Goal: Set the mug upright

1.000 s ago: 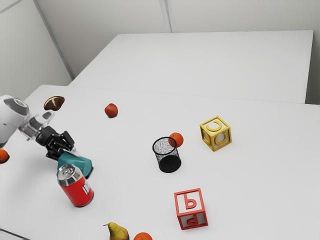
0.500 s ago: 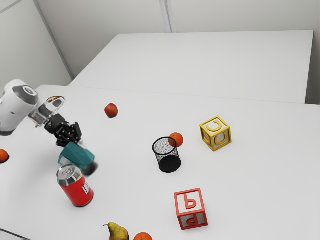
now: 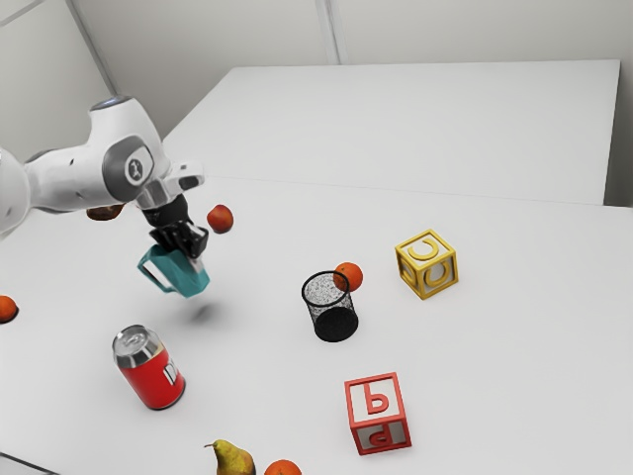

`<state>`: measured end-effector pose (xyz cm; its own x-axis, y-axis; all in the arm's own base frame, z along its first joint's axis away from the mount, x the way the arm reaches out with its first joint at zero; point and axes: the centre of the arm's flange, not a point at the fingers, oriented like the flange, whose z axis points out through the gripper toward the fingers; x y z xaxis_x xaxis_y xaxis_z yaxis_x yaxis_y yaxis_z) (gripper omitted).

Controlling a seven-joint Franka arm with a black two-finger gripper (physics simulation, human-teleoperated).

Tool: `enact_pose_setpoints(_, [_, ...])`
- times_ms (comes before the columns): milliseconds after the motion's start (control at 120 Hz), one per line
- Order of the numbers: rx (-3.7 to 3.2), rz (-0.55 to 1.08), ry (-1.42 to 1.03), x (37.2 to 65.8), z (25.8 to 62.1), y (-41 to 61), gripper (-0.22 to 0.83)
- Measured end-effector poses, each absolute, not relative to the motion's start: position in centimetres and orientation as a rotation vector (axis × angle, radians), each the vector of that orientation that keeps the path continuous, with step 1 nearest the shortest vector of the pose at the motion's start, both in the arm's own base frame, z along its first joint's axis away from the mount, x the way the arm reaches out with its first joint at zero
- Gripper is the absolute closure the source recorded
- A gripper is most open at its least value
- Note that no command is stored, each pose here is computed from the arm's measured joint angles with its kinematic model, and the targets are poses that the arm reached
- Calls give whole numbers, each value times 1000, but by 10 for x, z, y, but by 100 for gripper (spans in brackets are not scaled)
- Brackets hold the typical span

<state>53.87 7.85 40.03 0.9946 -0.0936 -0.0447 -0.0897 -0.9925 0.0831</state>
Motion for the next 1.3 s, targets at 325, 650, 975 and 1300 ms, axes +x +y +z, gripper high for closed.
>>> enact_pose_setpoints(325, [3212,7,-224,537,383,3,78])
enact_pose_setpoints(650, [3207,-26,116,546,339,53,78])
enact_pose_setpoints(975, [3194,12,218,551,332,42,55])
enact_pose_setpoints(1300, [3201,152,251,547,396,31,12])
